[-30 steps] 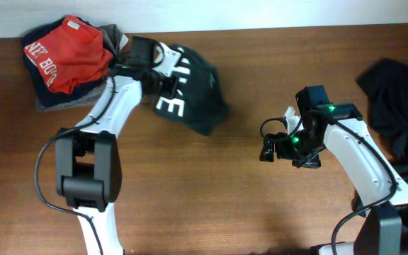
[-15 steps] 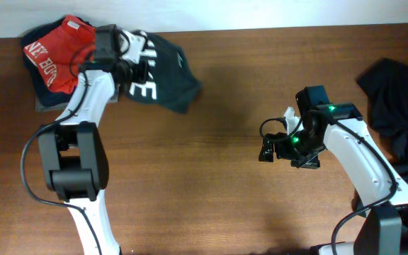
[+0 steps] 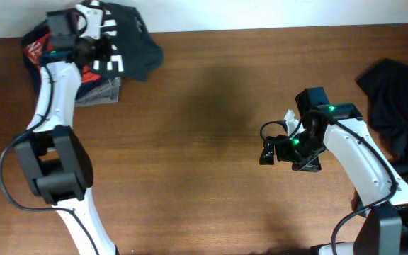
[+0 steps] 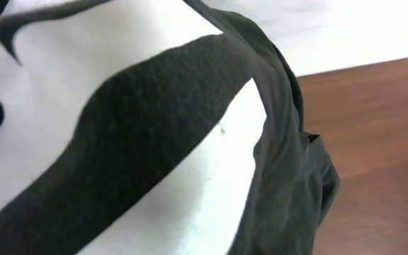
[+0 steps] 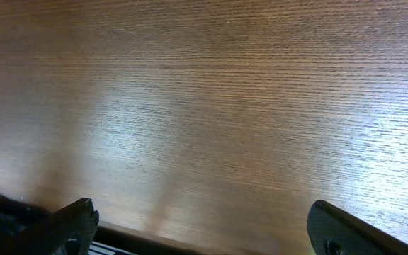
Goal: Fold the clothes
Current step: 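Carry the shirt with the left gripper onto the clothes stack at upper left, then lay the shirt on the stack and open the left gripper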
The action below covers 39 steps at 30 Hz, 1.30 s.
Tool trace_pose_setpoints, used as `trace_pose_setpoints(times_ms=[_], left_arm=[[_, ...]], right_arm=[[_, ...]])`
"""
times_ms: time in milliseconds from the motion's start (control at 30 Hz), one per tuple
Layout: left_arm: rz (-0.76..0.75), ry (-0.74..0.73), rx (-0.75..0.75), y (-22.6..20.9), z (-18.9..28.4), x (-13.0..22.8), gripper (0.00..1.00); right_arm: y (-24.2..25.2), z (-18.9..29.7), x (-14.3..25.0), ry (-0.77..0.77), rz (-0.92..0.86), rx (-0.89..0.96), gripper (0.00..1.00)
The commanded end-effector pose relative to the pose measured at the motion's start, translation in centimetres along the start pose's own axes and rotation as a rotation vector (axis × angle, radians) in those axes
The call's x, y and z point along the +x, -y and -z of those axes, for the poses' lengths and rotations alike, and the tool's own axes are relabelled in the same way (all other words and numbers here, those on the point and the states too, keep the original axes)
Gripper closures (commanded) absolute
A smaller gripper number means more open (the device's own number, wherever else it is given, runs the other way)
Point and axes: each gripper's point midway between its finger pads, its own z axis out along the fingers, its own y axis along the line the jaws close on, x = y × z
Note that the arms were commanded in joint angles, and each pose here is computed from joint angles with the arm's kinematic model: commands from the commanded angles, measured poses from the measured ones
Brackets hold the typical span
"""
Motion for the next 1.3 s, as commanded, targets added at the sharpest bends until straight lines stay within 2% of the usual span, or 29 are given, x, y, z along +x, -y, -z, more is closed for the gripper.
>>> trace_pose_setpoints(times_ms=[0, 467, 833, 900, 933, 1000, 1033, 1067, 1167, 1267], left_arm=[[0.007, 0.046, -0.063, -3.9, 1.8, -1.3, 1.0], [0.134, 0.082, -0.185, -12.2, 5.8, -0.9, 1.0], [0.184, 0.043, -0.216, -14.8, 6.6, 1.4, 0.99], [0.193, 0.025, -0.212, -15.0, 5.9, 2.2, 0.91], [0.198, 0.015, -0.21, -15.1, 5.5, 2.7, 0.8], [0.213, -0.016, -0.21, -15.4, 4.4, 4.1, 0.33], [0.221, -0.037, -0.222, -15.7, 3.9, 5.0, 0.14], [0.236, -0.056, -0.24, -16.1, 3.6, 5.8, 0.01], [0.313, -0.097, -0.308, -17.2, 3.3, 7.5, 0.01], [0.374, -0.092, -0.329, -17.8, 3.7, 7.7, 0.01]], right_arm=[[-0.4, 0.5, -0.2, 0.015, 0.013, -0.015, 0.01], [-0.4, 0.5, -0.2, 0.015, 0.013, -0.015, 0.01], [-0.3, 0.5, 0.0, 0.008, 0.011, -0.015, 0.01], [-0.3, 0.5, 0.1, 0.005, 0.01, -0.014, 0.01], [-0.3, 0.5, 0.1, 0.004, 0.009, -0.014, 0.01], [-0.3, 0.5, 0.2, -0.002, 0.007, -0.013, 0.01], [-0.3, 0.5, 0.3, -0.004, 0.007, -0.013, 0.01], [-0.3, 0.5, 0.3, -0.005, 0.006, -0.012, 0.01], [-0.3, 0.5, 0.3, -0.005, 0.006, -0.012, 0.01], [-0.3, 0.5, 0.3, -0.005, 0.006, -0.012, 0.01]])
